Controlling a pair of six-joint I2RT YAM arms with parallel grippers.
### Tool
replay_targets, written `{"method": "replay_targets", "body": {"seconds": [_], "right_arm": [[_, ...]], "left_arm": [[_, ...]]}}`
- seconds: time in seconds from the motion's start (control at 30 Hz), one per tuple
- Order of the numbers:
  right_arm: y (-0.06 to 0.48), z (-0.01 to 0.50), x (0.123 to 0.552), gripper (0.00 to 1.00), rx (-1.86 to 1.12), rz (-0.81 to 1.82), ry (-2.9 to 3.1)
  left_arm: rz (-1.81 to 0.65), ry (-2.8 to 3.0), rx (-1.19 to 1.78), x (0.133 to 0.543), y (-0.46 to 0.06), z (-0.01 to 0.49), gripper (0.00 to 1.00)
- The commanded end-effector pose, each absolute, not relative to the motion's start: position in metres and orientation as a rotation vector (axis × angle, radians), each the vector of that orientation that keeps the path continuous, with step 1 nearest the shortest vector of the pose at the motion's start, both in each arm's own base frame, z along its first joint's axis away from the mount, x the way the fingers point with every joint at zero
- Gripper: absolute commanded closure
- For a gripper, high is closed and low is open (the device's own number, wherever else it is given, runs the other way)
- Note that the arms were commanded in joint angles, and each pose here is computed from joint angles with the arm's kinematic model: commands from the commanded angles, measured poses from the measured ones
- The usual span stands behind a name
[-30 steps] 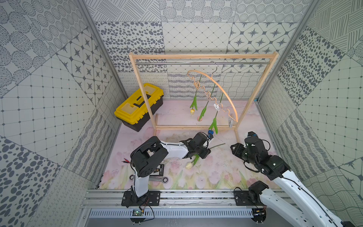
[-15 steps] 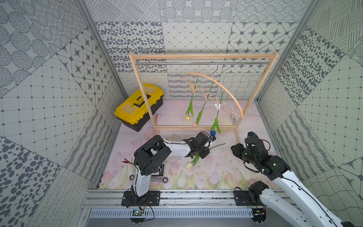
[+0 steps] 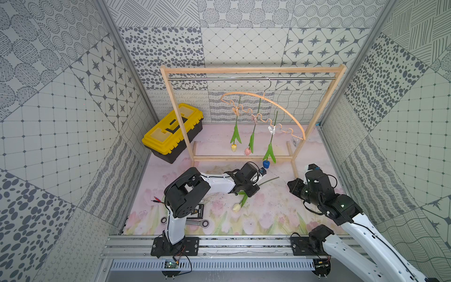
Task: Dry the flowers on a clothes hanger
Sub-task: Pick up the flower at the center of the board.
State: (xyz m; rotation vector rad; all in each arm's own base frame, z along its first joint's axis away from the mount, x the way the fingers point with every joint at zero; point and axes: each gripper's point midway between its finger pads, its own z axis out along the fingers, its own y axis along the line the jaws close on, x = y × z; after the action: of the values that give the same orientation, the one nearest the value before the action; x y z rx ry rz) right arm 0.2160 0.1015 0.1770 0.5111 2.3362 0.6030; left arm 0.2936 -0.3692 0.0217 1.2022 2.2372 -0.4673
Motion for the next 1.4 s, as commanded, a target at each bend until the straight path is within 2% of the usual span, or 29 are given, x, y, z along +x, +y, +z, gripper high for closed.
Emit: {"method": "replay_targets", "body": {"seconds": [0.0, 0.17, 0.27, 0.47, 0.63, 1.17, 1.3, 1.37], "right_arm": [[0.108, 0.175, 0.218, 0.82, 0.520, 0.664, 2.316], [0.128, 0.165, 0.219, 0.82, 0.516, 0.807, 2.301], [0.139, 0.161, 0.220, 0.78, 0.509, 0.880, 2.274], [0.160, 0.174, 0.223, 0.64, 0.447, 1.023, 2.166], [0.180, 0.180, 0.225, 0.59, 0.360, 1.073, 2.154], [0.197, 0.163, 0.229, 0.66, 0.388, 1.080, 2.171], [0.200, 0.166, 0.231, 0.77, 0.386, 1.094, 2.172], [0.202, 0.166, 0.230, 0.80, 0.384, 1.106, 2.175]], "left_arm": [[-0.550, 2.376, 1.177, 0.269, -0.356, 0.014, 1.00], [-0.733, 2.346, 0.890, 0.276, -0.366, 0.056, 1.00], [-0.879, 2.306, 0.727, 0.277, -0.374, 0.087, 1.00], [-1.201, 2.226, 0.508, 0.269, -0.393, 0.137, 1.00], [-1.430, 2.139, 0.357, 0.259, -0.402, 0.169, 1.00], [-1.560, 2.067, 0.320, 0.228, -0.403, 0.189, 1.00], [-1.575, 2.042, 0.328, 0.227, -0.404, 0.195, 1.00], [-1.566, 2.035, 0.325, 0.228, -0.403, 0.195, 1.00]]}}
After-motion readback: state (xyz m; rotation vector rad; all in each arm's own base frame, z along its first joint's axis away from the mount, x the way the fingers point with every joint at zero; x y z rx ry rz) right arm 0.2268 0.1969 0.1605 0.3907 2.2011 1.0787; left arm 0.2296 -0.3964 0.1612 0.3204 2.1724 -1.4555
